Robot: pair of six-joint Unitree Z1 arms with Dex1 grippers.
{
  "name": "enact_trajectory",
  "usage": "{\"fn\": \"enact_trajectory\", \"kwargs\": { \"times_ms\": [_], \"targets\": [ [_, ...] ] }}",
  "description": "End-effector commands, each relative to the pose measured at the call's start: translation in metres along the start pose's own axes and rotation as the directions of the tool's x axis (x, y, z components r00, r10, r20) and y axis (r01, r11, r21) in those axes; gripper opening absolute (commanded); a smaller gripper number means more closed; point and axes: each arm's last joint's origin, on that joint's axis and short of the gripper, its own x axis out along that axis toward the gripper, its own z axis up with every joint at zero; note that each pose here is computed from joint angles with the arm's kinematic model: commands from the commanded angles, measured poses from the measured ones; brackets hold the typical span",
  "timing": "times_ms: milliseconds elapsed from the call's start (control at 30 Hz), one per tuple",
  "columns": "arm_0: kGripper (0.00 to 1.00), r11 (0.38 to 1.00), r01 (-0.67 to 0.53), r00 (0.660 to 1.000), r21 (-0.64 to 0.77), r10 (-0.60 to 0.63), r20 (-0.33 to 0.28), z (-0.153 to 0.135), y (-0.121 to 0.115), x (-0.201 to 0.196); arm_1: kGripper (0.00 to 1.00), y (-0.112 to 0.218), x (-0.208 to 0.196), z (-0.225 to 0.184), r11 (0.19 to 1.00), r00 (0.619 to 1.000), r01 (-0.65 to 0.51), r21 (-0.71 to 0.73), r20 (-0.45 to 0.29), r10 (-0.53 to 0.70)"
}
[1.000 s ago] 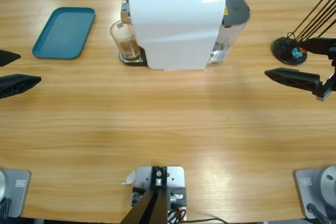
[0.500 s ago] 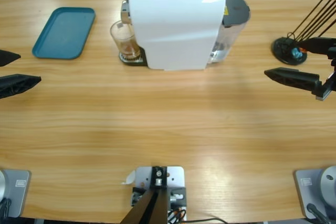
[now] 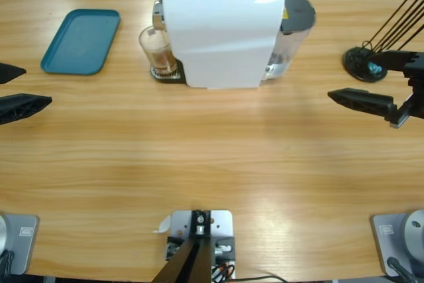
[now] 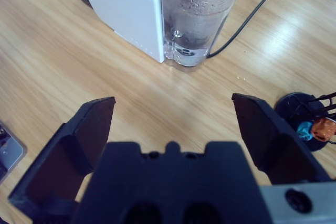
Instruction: Pour coffee
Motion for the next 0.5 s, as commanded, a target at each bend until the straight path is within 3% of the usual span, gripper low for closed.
{"fn": "enact_trajectory", "kwargs": {
  "times_ms": [33, 500],
  "targets": [
    [1.000, 1.000, 0.016, 0.999, 0.001, -0.016, -0.034, -0.0075, 0.0001, 0.0073, 1.000, 0.0037, 0.0094, -0.0123, 1.000, 0.998, -0.028, -0.011, -0.052, 0.027],
    [1.000, 1.000, 0.017, 0.999, -0.003, -0.017, -0.044, -0.0061, 0.0005, 0.0105, 1.000, 0.0053, 0.0102, -0.0131, 0.999, 0.998, -0.034, -0.011, -0.053, 0.033]
  ]
}}
